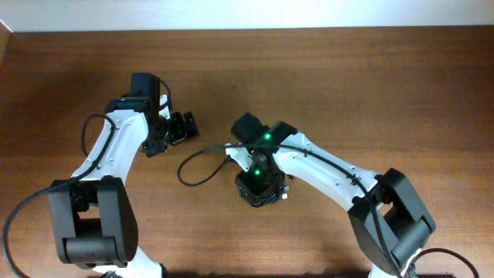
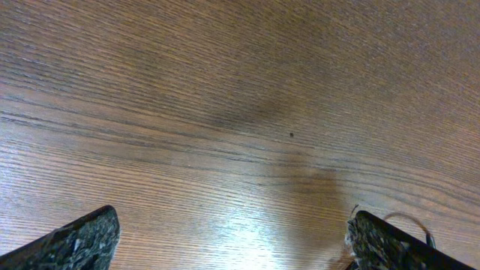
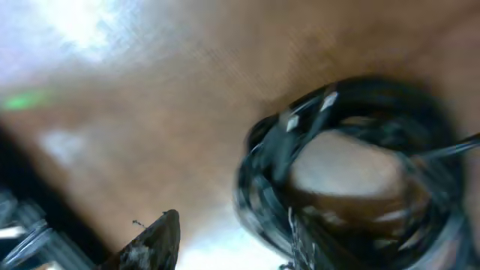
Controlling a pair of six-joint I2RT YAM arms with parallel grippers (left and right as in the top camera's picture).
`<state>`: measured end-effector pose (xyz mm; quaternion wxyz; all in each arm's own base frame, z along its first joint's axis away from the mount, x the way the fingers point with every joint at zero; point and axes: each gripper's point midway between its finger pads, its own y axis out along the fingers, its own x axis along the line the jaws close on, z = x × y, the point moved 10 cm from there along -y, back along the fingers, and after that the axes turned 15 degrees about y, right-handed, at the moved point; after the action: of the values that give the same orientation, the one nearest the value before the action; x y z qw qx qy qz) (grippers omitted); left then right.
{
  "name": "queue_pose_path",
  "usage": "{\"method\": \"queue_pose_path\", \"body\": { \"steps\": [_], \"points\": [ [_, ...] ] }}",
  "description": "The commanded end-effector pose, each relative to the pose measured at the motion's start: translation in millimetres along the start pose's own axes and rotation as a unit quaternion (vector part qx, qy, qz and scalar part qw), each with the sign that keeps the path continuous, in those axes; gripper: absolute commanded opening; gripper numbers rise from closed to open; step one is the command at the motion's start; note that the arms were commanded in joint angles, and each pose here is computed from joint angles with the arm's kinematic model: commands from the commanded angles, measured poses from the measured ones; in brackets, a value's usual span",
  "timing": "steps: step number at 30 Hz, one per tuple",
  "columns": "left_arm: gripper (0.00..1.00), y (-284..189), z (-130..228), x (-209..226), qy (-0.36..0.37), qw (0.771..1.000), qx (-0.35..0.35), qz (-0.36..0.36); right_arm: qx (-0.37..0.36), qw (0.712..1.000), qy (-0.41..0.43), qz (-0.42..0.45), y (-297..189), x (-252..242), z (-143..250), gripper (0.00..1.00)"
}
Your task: Untangle cables
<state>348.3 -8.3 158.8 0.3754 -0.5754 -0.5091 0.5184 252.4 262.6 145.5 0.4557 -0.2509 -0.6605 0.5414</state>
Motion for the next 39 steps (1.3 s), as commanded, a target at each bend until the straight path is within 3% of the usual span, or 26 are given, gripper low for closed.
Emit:
{"method": "queue_pose_path", "body": {
  "steps": [1, 3, 4, 13, 19, 26, 31, 33, 39],
  "points": [
    [0.99, -2, -1, -1, -0.001, 1.000, -0.005, -0.001, -0.040, 0.997, -0.016, 0.057, 3, -6, -7, 0.43],
    [0.99, -2, -1, -1, -0.001, 1.000, -0.005, -0.001, -0.050, 0.997, -0.019, 0.054, 7, -8, -9, 0.22],
    [0.99, -2, -1, -1, -0.001, 1.000, -0.005, -0.001, -0.044, 0.997, -0.017, 0.053, 11, -9, -6, 0.18],
    [0.99, -2, -1, -1, -0.001, 1.000, -0.005, -0.001, -0.029, 0.999, -0.022, 0.038, 32, -13, 8, 0.24],
    [0.99, -2, -1, -1, -0.001, 1.000, -0.005, -0.001, -0.008, 0.997, -0.067, -0.030, 6, 7, 1, 0.27],
    [0.99, -2, -1, -1, -0.001, 1.000, -0.005, -0.001, -0.019, 0.996, -0.085, 0.003, 37, -10, 11, 0.35],
    [0.99, -2, -1, -1, -0.001, 1.000, -0.005, -0.001, -0.027, 0.996, -0.087, 0.001, 43, -13, 12, 0.34],
    [0.99, -2, -1, -1, -0.001, 1.000, -0.005, -0.001, -0.027, 0.996, -0.087, 0.001, 43, -13, 12, 0.25],
    [0.99, -2, -1, -1, -0.001, 1.000, -0.005, -0.001, -0.031, 0.996, -0.088, 0.000, 43, -12, 11, 0.26]
  ]
}}
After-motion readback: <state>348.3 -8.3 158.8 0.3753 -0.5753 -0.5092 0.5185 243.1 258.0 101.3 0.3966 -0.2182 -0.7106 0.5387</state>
